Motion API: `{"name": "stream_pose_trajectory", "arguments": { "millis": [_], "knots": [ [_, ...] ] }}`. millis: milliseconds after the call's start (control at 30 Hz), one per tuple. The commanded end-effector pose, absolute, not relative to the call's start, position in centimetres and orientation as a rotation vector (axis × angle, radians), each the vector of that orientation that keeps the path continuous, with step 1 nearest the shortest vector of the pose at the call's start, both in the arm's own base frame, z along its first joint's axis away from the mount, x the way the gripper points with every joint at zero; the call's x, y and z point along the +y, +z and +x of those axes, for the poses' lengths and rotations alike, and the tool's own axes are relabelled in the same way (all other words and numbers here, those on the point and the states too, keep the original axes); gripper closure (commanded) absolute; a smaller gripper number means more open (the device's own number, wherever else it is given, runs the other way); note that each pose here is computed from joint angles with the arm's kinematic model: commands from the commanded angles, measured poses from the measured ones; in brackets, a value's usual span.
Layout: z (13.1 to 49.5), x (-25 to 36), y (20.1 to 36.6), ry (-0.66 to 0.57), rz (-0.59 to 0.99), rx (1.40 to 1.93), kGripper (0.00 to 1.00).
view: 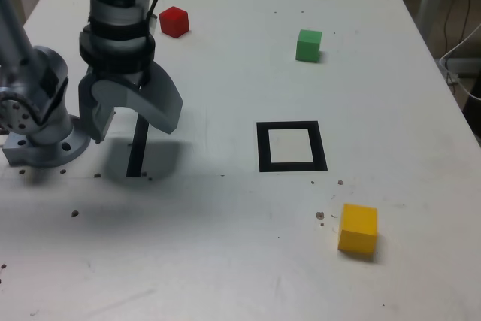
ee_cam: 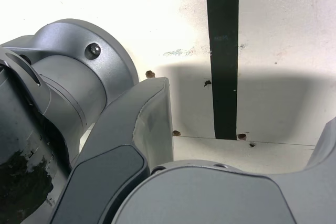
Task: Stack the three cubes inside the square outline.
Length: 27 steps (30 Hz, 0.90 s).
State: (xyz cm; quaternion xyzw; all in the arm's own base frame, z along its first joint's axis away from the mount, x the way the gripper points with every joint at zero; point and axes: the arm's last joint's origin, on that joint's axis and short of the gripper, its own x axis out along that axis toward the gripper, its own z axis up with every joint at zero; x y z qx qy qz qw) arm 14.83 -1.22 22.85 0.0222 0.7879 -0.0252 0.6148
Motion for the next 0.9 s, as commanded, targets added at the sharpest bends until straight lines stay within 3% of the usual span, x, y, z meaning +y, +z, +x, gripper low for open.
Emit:
{"name": "stream_pose_trajectory", "arguments": {
  "millis": [0,867],
  "knots": [
    [14.92,-1.23,22.93,-0.061,0.050,1.815,0.01],
    [15.56,-1.29,22.62,-0.063,0.047,1.817,0.00]
  ]
}}
